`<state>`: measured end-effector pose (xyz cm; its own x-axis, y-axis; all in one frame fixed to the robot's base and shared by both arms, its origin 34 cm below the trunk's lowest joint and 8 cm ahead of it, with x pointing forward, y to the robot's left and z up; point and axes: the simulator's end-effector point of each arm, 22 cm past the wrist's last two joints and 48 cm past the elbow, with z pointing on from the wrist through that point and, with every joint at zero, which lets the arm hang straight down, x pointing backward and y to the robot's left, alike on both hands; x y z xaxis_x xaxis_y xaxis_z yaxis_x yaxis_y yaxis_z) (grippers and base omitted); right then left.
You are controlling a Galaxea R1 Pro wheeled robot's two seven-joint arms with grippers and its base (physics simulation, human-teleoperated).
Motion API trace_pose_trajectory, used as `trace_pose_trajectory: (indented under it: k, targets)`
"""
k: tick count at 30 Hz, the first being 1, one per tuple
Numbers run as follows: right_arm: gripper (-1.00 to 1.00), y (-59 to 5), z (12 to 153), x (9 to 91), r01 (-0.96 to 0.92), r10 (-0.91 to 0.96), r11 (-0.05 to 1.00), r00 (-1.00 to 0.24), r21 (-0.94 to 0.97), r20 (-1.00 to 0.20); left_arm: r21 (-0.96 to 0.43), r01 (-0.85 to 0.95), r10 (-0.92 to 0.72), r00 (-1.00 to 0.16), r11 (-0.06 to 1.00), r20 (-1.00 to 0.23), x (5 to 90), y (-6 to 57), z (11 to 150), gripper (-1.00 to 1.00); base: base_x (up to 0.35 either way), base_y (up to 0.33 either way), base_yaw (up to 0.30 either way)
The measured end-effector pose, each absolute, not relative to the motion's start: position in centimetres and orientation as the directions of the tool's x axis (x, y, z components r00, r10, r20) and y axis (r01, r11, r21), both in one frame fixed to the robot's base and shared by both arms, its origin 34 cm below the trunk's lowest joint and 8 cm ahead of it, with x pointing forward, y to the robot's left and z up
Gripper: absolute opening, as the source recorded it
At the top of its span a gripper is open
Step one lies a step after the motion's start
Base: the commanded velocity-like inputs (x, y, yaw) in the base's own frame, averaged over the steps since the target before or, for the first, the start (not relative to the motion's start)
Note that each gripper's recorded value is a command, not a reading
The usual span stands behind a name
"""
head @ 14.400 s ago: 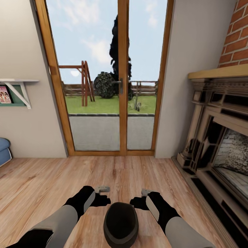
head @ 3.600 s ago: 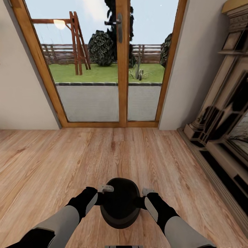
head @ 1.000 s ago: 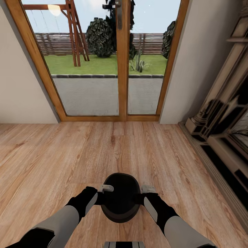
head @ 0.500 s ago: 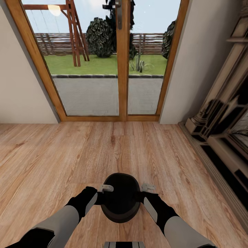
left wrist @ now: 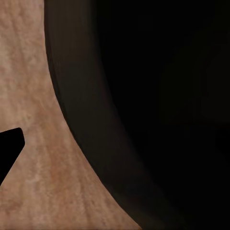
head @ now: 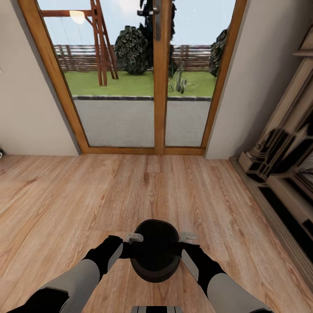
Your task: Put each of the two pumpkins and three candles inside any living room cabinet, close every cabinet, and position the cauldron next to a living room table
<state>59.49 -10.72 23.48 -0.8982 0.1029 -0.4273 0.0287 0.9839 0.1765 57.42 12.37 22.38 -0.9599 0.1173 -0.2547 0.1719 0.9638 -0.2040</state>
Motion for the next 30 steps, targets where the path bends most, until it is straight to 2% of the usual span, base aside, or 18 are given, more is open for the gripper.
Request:
trace_pose_trajectory:
  k: [9,30]
  targets:
    - [1.00,-10.8,23.2,59.0,0.029,0.100,0.985,-0.903,0.173,-0.417,-0.204,0.173,0.117,-0.959,0.963,-0.258,57.5,12.3,22.5,1.00,0.000,0.000,0.137]
    - [1.00,-11.5,21.8,57.0,0.044,0.096,0.988,-0.925,0.147,-0.367,-0.204,0.173,0.118,-0.959,0.963,-0.258,57.5,12.2,22.6,1.00,0.000,0.000,0.006]
